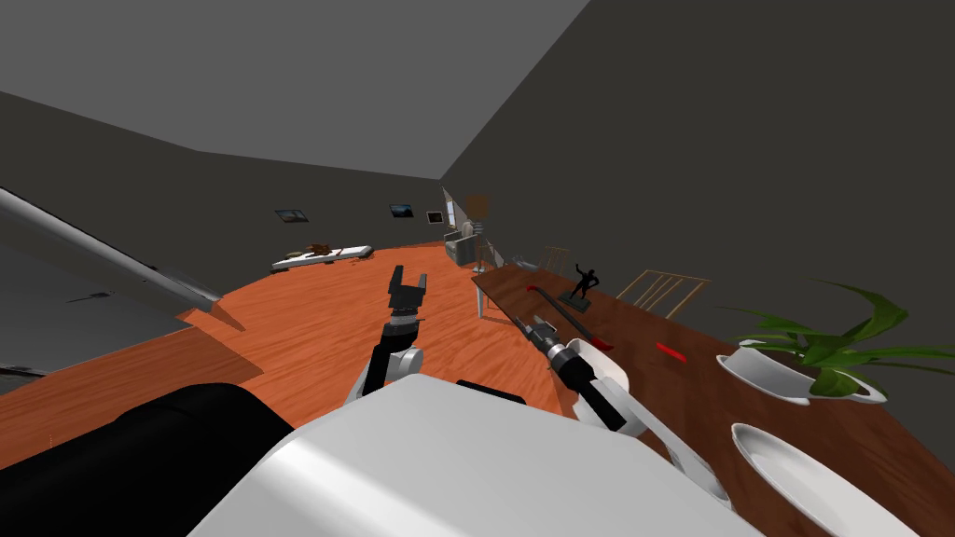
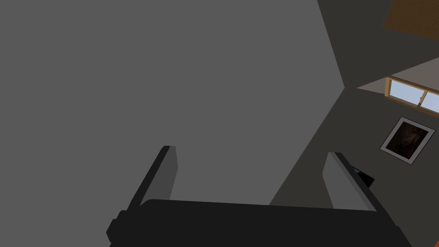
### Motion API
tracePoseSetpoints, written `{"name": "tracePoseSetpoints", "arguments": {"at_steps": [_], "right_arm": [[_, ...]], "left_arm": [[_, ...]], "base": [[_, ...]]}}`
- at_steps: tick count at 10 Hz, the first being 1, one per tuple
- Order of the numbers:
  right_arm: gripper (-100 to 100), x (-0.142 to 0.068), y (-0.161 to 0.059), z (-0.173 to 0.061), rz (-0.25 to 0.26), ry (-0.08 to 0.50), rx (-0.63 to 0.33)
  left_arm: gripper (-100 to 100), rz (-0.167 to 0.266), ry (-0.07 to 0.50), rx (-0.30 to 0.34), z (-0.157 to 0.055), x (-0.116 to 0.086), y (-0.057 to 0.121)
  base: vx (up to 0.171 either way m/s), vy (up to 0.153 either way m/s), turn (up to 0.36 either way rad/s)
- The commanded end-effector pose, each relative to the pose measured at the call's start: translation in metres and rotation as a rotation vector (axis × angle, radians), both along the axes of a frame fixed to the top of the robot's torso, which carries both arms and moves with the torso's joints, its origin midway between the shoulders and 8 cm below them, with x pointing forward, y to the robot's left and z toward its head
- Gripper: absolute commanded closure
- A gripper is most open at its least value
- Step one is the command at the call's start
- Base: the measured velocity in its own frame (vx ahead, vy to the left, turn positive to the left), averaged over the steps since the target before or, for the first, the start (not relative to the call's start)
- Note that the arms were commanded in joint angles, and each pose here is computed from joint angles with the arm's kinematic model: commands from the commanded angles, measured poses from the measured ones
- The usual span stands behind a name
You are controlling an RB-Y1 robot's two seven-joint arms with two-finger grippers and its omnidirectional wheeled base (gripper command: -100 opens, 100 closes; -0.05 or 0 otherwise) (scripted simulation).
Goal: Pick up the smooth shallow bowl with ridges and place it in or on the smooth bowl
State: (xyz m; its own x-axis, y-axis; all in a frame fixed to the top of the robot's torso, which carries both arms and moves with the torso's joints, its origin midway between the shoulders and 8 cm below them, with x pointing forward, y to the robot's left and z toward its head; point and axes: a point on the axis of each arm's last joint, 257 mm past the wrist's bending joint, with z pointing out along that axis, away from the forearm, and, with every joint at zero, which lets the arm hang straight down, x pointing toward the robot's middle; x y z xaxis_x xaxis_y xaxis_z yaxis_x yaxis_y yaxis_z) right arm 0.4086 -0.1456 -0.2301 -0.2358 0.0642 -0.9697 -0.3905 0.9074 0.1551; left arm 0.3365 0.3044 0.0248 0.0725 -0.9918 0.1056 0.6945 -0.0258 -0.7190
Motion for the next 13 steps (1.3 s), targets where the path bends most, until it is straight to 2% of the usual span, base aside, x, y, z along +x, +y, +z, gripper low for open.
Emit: {"name": "tracePoseSetpoints", "arguments": {"at_steps": [1,2,3,4,5,6,7,8,9,10,11,12,13], "right_arm": [[-100,-0.002,-0.012,-0.030,-0.008,0.043,-0.105],[-100,-0.001,-0.014,-0.031,-0.015,0.049,-0.109],[-100,-0.006,-0.023,-0.055,-0.012,0.079,-0.193],[-100,-0.006,-0.027,-0.058,-0.023,0.089,-0.201],[-100,-0.012,-0.040,-0.082,-0.028,0.125,-0.289],[-100,-0.012,-0.041,-0.083,-0.032,0.128,-0.292],[-100,-0.019,-0.056,-0.106,-0.035,0.162,-0.378],[-100,-0.019,-0.057,-0.107,-0.041,0.167,-0.382],[-100,-0.027,-0.073,-0.128,-0.044,0.200,-0.467],[-100,-0.027,-0.075,-0.129,-0.049,0.204,-0.470],[-100,-0.036,-0.092,-0.148,-0.052,0.237,-0.554],[-100,-0.036,-0.094,-0.149,-0.057,0.240,-0.557],[-100,-0.045,-0.113,-0.167,-0.063,0.273,-0.642]], "left_arm": [[0,0.000,0.000,0.000,0.000,0.000,0.000],[0,0.000,0.000,0.000,0.000,0.000,0.000],[0,0.000,0.000,0.000,0.000,0.000,0.000],[0,0.000,0.000,0.000,0.000,0.000,0.000],[0,0.000,0.000,0.000,0.000,0.000,0.000],[0,0.000,0.000,0.000,0.000,0.000,0.000],[0,0.000,0.000,0.000,0.000,0.000,0.000],[0,0.000,0.000,0.000,0.000,0.000,0.000],[0,0.000,0.000,0.000,0.000,0.000,0.000],[0,0.000,0.000,0.000,0.000,0.000,0.000],[0,0.000,0.000,0.000,0.000,0.000,0.000],[0,0.000,0.000,0.000,0.000,0.000,0.000],[0,0.000,0.000,0.000,0.000,0.000,0.000]], "base": [[0.018,0.016,0.021],[0.013,0.010,0.010],[0.011,0.007,0.023],[0.008,0.004,0.014],[0.005,0.001,0.018],[0.000,0.000,0.000],[0.002,-0.004,0.024],[-0.001,-0.005,0.006],[0.000,-0.008,0.021],[-0.001,-0.008,0.011],[-0.004,-0.010,0.014],[-0.004,-0.011,0.010],[-0.005,-0.012,0.025]]}}
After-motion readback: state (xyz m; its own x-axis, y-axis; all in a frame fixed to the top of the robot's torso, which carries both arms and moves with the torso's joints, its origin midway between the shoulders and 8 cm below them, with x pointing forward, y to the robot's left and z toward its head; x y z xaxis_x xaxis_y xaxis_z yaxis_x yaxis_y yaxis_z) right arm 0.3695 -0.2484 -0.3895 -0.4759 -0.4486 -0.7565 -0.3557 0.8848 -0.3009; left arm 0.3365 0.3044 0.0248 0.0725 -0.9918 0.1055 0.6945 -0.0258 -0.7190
